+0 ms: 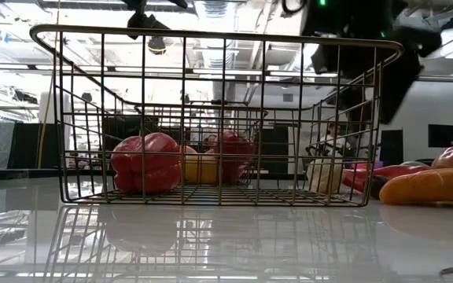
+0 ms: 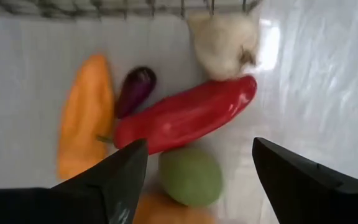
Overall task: Sort produce into baskets
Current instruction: Put the green lime into the top wire basket
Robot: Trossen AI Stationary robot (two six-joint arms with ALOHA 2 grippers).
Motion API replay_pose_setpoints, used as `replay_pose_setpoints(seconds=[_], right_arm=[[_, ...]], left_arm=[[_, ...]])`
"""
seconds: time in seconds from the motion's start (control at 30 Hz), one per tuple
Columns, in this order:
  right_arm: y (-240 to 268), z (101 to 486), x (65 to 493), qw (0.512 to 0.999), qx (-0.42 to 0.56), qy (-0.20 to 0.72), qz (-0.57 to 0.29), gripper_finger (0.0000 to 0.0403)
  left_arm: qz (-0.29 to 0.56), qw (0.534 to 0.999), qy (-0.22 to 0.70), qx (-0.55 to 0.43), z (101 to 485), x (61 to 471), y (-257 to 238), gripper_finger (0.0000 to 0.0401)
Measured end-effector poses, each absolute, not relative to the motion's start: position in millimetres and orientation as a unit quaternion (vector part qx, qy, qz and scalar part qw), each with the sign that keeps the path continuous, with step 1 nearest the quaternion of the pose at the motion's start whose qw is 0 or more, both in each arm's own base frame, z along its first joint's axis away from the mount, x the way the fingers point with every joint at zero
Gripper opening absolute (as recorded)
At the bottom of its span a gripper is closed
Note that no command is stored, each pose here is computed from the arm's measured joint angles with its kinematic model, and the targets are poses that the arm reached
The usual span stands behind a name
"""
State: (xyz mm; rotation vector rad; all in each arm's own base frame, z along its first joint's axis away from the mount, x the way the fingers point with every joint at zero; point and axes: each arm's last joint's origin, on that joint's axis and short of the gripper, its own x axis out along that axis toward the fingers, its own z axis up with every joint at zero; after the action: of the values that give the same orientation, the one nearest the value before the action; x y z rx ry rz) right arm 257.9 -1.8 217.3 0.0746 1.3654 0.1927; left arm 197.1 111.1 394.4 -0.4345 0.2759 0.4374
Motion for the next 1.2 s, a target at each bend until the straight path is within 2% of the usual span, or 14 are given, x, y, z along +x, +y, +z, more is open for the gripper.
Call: replay_pose_setpoints(seconds=[0.4,0.63,0.97,1.1,1.2], right_arm=[[17.4,170.3,232.3,0.734,-0.026,0.674,0.084,0.0303],[22.9,159.3,230.2,0.746,-0.041,0.660,0.081,0.0293],[10.5,173.2,239.6,0.756,-0.008,0.655,0.022,0.0253],[-5.2,196.4,247.7,0.753,-0.026,0.655,-0.048,0.0252],[-21.4,221.0,260.5,0.777,-0.004,0.622,-0.098,0.0251]], left_arm=[[0.229,0.939,0.133,-0.221,394.0,196.7,111.8,0.0363],[0.229,0.939,0.133,-0.221,394.1,196.7,111.8,0.0363],[0.224,0.942,0.133,-0.213,394.6,196.9,111.7,0.0363],[0.215,0.943,0.134,-0.215,394.6,197.1,111.2,0.0363],[0.196,0.945,0.135,-0.222,394.6,197.5,110.2,0.0363]])
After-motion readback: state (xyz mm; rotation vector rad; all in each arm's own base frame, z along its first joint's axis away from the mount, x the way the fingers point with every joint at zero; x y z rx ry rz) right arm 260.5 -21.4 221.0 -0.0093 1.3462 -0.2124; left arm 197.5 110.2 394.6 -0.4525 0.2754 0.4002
